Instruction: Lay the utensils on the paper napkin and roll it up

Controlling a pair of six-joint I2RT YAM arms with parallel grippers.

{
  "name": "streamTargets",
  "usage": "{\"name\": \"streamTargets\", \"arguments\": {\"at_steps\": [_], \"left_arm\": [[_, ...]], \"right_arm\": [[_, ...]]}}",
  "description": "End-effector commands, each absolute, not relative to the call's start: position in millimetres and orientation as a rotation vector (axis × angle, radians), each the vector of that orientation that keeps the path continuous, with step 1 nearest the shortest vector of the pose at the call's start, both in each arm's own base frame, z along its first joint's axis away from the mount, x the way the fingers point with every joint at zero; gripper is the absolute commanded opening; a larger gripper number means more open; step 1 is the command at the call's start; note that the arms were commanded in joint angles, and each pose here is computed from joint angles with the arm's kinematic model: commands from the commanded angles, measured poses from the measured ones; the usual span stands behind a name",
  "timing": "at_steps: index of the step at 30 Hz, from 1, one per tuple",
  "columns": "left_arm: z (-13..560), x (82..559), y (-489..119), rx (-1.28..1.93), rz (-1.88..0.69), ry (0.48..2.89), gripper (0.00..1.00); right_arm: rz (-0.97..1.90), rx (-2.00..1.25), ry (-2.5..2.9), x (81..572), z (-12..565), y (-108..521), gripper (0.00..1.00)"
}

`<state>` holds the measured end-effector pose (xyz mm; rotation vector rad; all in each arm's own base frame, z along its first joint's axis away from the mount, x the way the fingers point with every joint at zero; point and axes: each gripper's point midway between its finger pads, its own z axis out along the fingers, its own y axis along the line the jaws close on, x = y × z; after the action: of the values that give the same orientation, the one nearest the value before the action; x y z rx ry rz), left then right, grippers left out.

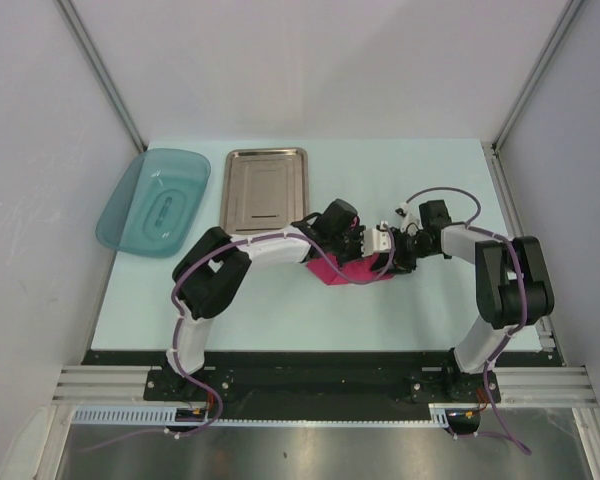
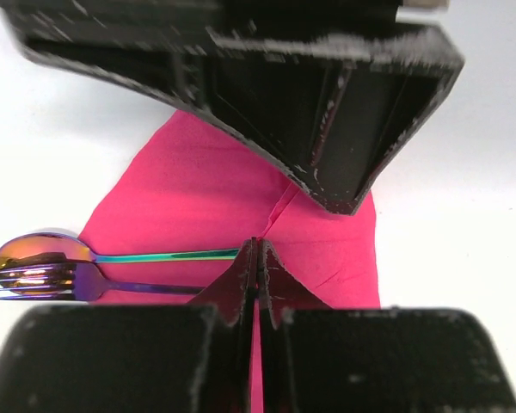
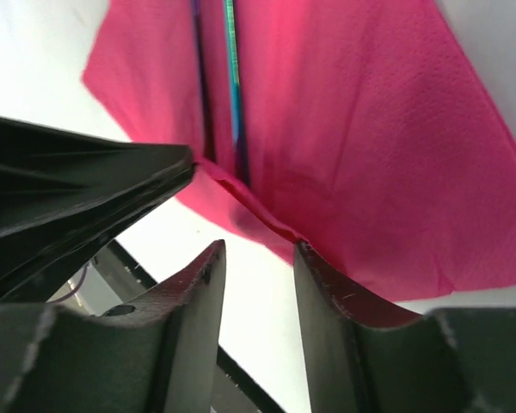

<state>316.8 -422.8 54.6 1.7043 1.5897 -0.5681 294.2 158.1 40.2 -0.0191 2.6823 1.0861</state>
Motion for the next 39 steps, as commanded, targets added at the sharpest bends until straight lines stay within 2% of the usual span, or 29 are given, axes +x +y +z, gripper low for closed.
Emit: {"name": "streamTargets", "arguments": {"at_steps": [1,4,5,8,13,18,23,33,36,37,39], "left_arm": [[81.6,334.9,-430.0,1.620,-0.561,1.558,0.04],[96.6,337.7,-425.6,1.544,-0.586,1.609,0.18],[99.3,337.8,-422.7,1.521,-0.595,1.641,0.30],[108.5,329.9,-409.2,1.407,-0.717,1.801,0.46],[111.6,312.0,-382.1,1.175,-0.888,2.054,0.51],[97.2,292.4,-380.6,1.104,-1.030,2.200,0.54],[83.8,290.2,-389.6,1.045,-1.102,2.268,0.53],[57.0,304.1,-394.4,1.006,-1.049,2.324,0.42],[55.3,303.9,-398.0,1.001,-1.075,2.323,0.31],[53.9,303.3,-398.4,1.001,-1.081,2.323,0.20],[54.2,303.2,-400.6,0.992,-1.099,2.318,0.11]], "right_arm": [[1.006,-0.047,2.672,308.2,29.5,157.4,0.40],[0.968,-0.043,2.670,314.2,26.9,155.9,0.37],[0.963,-0.046,2.670,315.5,26.3,156.5,0.37],[0.942,-0.047,2.680,316.7,22.5,156.4,0.37],[0.920,-0.050,2.679,318.2,20.5,157.7,0.36],[0.914,-0.048,2.680,318.1,20.5,157.6,0.36],[0.904,-0.048,2.678,319.3,20.8,157.3,0.36],[0.937,-0.050,2.668,318.9,27.7,160.7,0.36],[0.944,-0.055,2.660,319.5,33.1,162.0,0.37],[0.949,-0.054,2.656,319.9,35.3,162.6,0.37],[0.952,-0.057,2.655,320.4,38.3,163.1,0.37]]}}
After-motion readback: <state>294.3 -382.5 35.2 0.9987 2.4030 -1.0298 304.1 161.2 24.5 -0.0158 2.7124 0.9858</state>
